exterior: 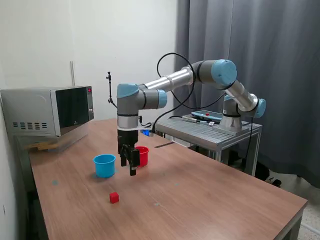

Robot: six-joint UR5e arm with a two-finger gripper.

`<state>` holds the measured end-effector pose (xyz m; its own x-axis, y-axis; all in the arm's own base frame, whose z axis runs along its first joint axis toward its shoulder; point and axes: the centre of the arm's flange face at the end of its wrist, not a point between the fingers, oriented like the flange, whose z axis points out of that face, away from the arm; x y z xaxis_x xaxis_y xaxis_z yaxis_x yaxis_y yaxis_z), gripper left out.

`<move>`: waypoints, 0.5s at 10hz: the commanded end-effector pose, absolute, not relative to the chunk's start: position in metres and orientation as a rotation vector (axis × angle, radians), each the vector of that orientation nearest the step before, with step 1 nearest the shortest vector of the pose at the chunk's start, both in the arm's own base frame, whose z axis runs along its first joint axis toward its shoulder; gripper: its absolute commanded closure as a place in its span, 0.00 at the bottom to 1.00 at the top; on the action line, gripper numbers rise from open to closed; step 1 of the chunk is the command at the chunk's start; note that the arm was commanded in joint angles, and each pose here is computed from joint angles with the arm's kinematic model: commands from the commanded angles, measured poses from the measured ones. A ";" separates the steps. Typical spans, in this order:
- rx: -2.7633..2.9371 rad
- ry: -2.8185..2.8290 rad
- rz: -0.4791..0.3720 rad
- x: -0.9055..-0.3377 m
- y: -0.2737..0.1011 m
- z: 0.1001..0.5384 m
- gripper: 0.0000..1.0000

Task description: Place red objects in the red bin, and blue objects in the blue bin.

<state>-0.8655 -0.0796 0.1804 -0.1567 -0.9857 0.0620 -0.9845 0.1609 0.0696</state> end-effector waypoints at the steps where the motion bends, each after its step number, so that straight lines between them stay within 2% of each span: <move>1: 1.963 -2.301 -0.045 -0.877 -0.080 0.165 0.00; 5: 1.968 -2.269 -0.076 -0.889 -0.084 0.151 0.00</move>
<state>-0.8845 -0.0831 0.1552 -0.1414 -0.9875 0.0694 -0.9821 0.1487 0.1152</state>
